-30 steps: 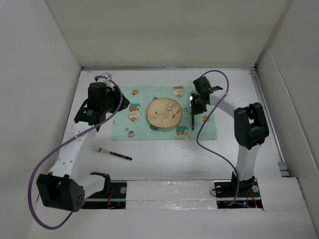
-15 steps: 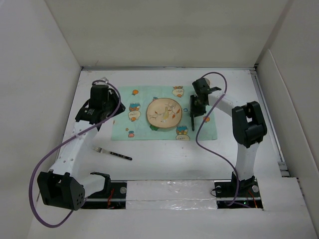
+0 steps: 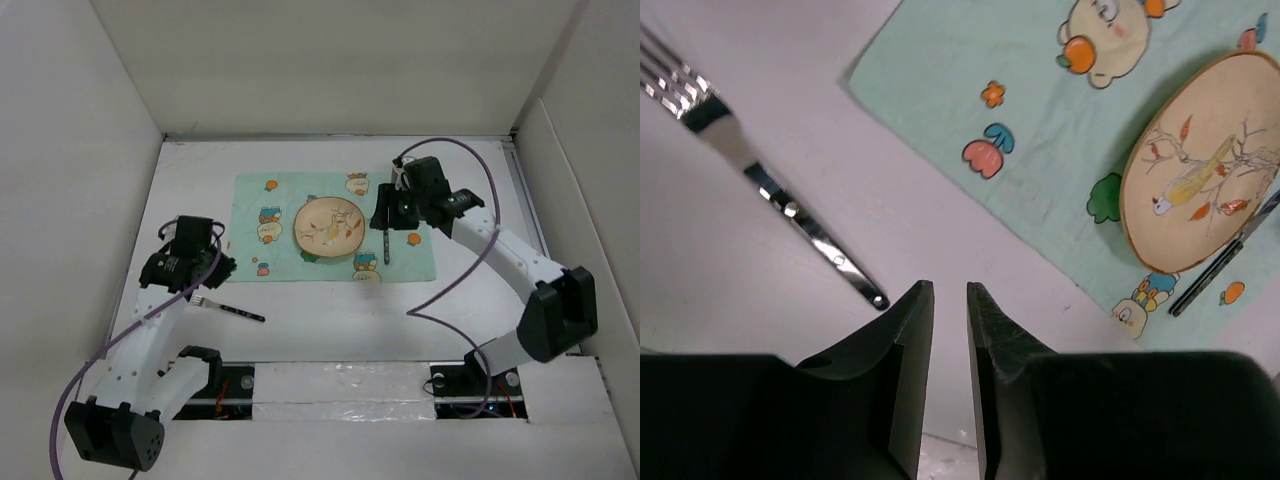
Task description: Set the dinner table for one person
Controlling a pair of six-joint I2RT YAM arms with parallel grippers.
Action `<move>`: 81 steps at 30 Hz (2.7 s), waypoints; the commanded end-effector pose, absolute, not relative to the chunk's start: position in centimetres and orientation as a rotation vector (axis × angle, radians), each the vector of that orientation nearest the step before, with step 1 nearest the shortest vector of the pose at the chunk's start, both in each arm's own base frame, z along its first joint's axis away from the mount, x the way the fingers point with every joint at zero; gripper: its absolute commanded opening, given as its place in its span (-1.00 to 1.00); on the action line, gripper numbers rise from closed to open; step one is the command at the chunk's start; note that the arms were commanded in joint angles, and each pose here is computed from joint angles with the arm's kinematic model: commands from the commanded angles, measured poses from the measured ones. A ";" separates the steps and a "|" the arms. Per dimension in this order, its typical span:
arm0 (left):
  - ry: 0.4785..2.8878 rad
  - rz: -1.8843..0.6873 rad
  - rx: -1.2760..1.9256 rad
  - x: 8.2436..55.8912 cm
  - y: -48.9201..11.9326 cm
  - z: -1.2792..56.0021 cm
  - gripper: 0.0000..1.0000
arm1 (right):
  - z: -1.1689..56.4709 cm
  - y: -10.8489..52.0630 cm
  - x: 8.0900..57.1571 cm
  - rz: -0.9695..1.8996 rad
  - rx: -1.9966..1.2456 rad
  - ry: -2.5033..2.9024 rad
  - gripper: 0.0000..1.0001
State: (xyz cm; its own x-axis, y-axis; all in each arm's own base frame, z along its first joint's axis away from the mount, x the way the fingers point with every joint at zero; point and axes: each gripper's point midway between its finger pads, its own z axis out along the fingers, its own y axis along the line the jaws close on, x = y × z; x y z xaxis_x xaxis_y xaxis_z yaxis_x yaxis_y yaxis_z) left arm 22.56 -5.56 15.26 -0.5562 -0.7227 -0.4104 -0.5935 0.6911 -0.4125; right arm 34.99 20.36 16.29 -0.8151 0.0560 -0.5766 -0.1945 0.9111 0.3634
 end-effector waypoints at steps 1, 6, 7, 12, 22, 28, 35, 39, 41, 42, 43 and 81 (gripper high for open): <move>2.412 -0.272 -1.262 18.1 -5.6 13.1 -0.64 | 17.4 22.7 31.0 0.686 -0.244 2.417 0.13; 2.335 -0.253 -1.408 17.3 -5.0 10.7 -0.20 | 18.2 24.5 27.1 0.848 -0.331 2.358 0.13; 2.316 -0.221 -1.444 17.4 -4.6 10.0 -0.14 | 18.3 24.9 26.5 0.877 -0.345 2.351 0.13; 2.364 -0.071 -1.551 17.9 -4.3 6.5 -0.11 | 20.7 25.0 24.7 0.940 -0.420 2.287 0.13; 2.302 0.216 -1.626 18.5 -1.7 5.4 -0.05 | 25.8 25.7 23.4 1.022 -0.482 2.174 0.14; 2.253 0.138 -1.652 19.2 -2.1 5.9 -0.05 | 27.8 25.3 24.3 1.049 -0.453 2.143 0.14; 2.247 0.168 -1.652 18.9 -1.7 5.9 -0.03 | 29.9 24.7 25.8 1.039 -0.433 2.130 0.15; 2.269 0.065 -1.681 19.8 -3.2 5.3 -0.09 | 31.1 24.5 26.3 1.030 -0.423 2.107 0.15; 2.240 -0.057 -1.774 18.5 -4.4 4.5 -0.11 | 30.5 24.2 26.6 1.014 -0.406 2.126 0.15; 2.206 -0.206 -1.788 17.5 -5.2 3.9 -0.11 | 29.5 23.8 26.9 1.003 -0.391 2.152 0.15; 2.193 -0.228 -1.781 17.9 -5.3 4.0 -0.11 | 29.0 23.7 26.8 1.002 -0.389 2.164 0.15; 2.286 0.176 -1.023 26.7 -0.3 17.9 -1.00 | 26.7 22.8 28.9 0.944 -0.337 2.211 0.15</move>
